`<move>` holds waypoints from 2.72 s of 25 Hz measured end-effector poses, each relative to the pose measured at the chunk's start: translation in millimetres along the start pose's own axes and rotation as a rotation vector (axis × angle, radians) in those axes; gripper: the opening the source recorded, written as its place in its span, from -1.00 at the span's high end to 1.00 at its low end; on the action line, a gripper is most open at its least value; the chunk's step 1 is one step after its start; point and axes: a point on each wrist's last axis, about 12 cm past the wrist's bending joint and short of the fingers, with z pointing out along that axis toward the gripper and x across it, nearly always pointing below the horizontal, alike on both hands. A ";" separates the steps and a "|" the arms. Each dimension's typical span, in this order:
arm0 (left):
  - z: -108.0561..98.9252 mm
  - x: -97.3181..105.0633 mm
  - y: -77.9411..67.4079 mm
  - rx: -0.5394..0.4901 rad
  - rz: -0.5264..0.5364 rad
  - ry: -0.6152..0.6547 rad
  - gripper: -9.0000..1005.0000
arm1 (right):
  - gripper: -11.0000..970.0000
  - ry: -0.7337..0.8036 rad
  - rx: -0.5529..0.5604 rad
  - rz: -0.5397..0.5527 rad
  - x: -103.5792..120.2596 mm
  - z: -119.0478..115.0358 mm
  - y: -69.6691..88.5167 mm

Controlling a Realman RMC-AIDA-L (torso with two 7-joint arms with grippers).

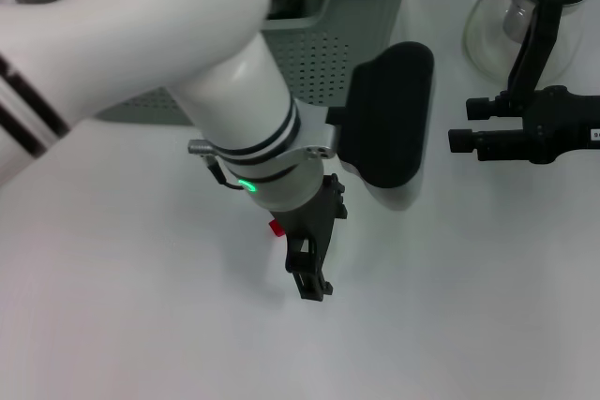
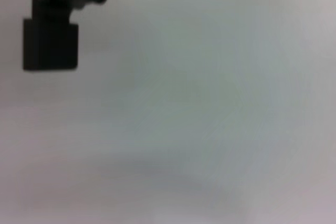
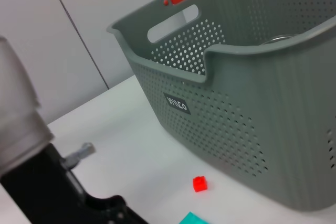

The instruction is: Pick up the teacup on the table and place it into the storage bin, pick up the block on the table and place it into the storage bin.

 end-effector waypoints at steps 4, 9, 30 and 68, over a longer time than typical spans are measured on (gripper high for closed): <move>7.7 -3.9 6.2 -0.007 0.019 0.027 -0.89 | -0.54 -0.002 0.008 0.001 0.3 0.3 -0.8; 14.3 -8.4 10.4 -0.024 0.056 0.070 -0.89 | -0.54 -0.003 0.009 0.000 -0.2 1.3 -0.7; 26.3 -12.3 9.4 -0.030 0.093 0.142 -0.70 | -0.54 -0.020 0.016 -0.009 0.5 0.7 -1.0; -92.2 1.3 20.1 0.008 -0.285 -0.255 0.13 | -0.54 -0.029 0.014 -0.005 8.3 -3.3 1.1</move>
